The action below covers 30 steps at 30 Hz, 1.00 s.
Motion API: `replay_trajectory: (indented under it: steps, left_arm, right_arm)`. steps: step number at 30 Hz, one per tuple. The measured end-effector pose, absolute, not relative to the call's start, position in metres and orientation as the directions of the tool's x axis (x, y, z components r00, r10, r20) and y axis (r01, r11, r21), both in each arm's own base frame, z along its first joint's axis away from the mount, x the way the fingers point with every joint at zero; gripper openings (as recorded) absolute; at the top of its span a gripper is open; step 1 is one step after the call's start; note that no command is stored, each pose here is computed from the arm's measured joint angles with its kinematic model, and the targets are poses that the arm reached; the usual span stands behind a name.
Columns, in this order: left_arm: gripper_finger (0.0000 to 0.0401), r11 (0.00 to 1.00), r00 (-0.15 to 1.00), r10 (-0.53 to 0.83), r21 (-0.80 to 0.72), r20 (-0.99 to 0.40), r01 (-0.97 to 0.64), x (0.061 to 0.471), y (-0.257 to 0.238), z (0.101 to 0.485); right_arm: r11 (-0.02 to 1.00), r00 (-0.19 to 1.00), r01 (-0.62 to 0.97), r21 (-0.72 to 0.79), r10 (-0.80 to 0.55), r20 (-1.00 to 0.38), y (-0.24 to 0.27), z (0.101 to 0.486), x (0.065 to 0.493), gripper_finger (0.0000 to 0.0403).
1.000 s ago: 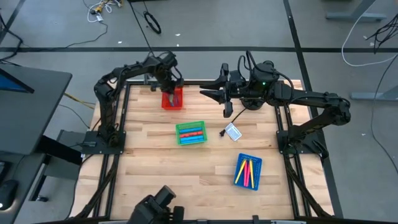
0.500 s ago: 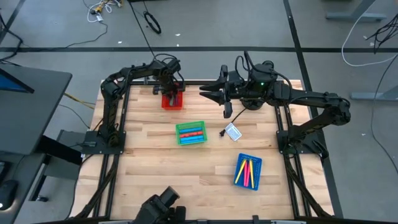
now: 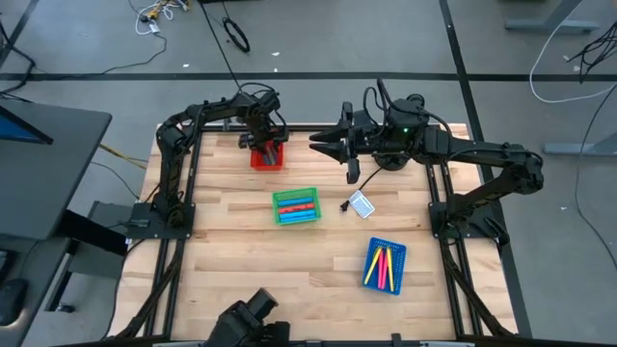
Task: Pick & Place Markers
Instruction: Put the small pink pen into the red bin
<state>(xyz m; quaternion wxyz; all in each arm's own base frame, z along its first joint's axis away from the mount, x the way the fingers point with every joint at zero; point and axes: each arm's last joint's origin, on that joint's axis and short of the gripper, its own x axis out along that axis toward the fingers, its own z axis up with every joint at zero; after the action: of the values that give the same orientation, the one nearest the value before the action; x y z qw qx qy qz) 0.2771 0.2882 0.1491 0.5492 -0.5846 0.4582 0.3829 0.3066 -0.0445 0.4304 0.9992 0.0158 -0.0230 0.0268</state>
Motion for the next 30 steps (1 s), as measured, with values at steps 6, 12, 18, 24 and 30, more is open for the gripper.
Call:
replay_trajectory:
  steps: [6,12,18,24,30]
  left_arm:
    - [0.0234,0.111,0.322,-0.123,-0.336,-0.939,-0.935,0.278,0.287,0.176]
    - [0.0234,0.271,0.346,-0.048,-0.345,-0.937,-0.899,0.273,0.278,0.216]
    - [0.0234,0.52,0.394,-0.05,-0.361,-0.918,-0.774,0.271,0.255,0.25]
    - [0.0234,0.75,0.437,-0.04,-0.316,-0.899,-0.582,0.274,0.222,0.284]
    - [0.0234,0.893,0.511,-0.027,-0.25,-0.859,-0.374,0.28,0.183,0.317]
  right_arm:
    - [0.999,1.0,-0.014,0.049,0.013,0.025,-0.046,0.428,0.307,0.0089]
    - [0.999,1.0,-0.001,0.055,0.0,0.008,-0.046,0.427,0.307,0.0114]
    - [0.999,1.0,-0.005,0.044,0.005,-0.001,-0.045,0.426,0.307,0.018]
    - [0.999,1.0,-0.004,0.045,0.004,-0.004,-0.045,0.425,0.307,0.0238]
    - [0.994,1.0,-0.003,0.106,0.004,-0.014,-0.045,0.424,0.307,0.0256]
